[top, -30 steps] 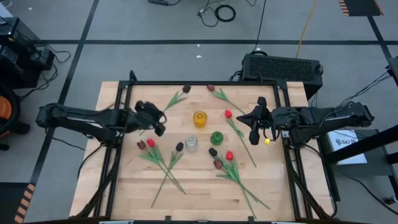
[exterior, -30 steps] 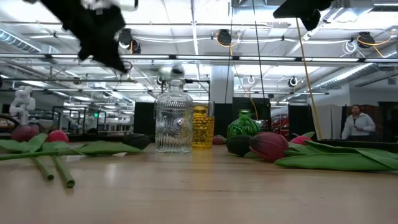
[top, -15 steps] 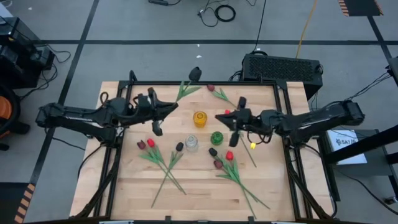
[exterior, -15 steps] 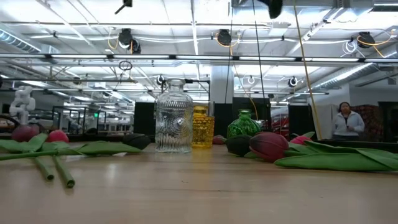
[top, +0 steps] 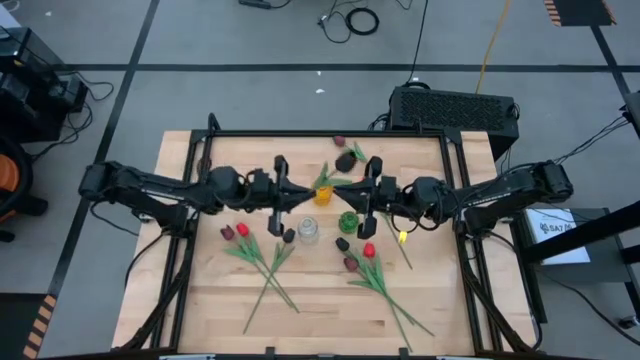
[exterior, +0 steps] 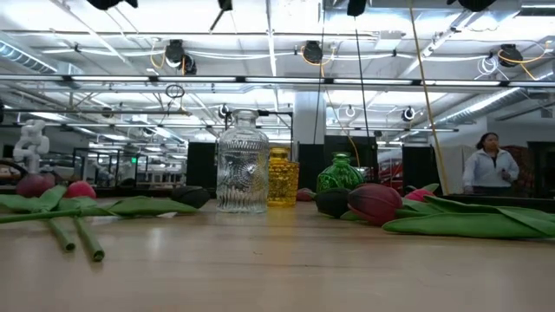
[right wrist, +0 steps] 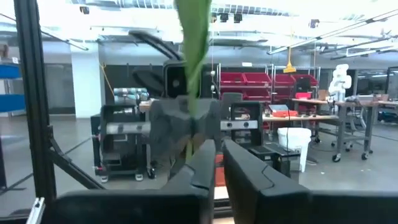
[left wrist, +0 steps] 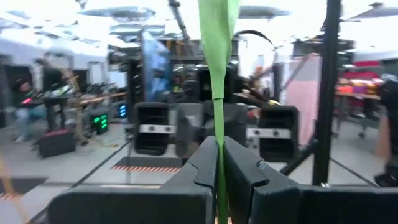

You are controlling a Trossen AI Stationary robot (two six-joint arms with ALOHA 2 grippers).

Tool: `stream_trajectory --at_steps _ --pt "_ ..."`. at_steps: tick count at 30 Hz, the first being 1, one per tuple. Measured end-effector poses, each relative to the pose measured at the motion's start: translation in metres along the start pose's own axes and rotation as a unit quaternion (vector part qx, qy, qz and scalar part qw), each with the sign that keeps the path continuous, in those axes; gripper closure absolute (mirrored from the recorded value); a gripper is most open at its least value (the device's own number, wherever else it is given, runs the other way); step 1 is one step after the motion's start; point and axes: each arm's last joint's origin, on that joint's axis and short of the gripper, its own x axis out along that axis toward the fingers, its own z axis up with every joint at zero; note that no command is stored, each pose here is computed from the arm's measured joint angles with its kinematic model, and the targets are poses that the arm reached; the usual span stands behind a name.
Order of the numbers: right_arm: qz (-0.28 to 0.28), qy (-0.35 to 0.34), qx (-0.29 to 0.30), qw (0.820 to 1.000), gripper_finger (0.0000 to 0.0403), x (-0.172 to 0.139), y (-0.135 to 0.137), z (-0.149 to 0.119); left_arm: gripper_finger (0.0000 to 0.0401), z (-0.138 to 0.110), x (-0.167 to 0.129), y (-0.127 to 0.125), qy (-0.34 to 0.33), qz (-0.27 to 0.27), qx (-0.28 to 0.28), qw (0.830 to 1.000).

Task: Sort flowers into vase by color
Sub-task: Put the top left black flower in the green flower vase

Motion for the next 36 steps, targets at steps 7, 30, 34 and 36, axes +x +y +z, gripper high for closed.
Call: stream_trajectory --at_steps 7,30,34,36 --pt "0.044 0.005 0.019 0.999 0.0300 0.000 0.003 -0.001 0.0382 -0.019 0.020 -0.010 0.019 -0.015 0.037 0.999" --pt "0.051 0.015 0.012 0.999 0.0312 0.000 0.003 -0.003 0.0382 -0.028 0.044 -0.013 0.029 -0.002 0.036 0.999" --pt "0.051 0.016 0.006 0.999 0.0366 0.000 0.003 -0.003 0.0380 -0.030 0.044 -0.010 0.037 0.014 0.036 0.999" --pt "0.051 0.021 0.001 0.999 0.0390 0.000 0.003 -0.004 0.0374 -0.031 0.044 -0.010 0.046 0.012 0.035 0.998"
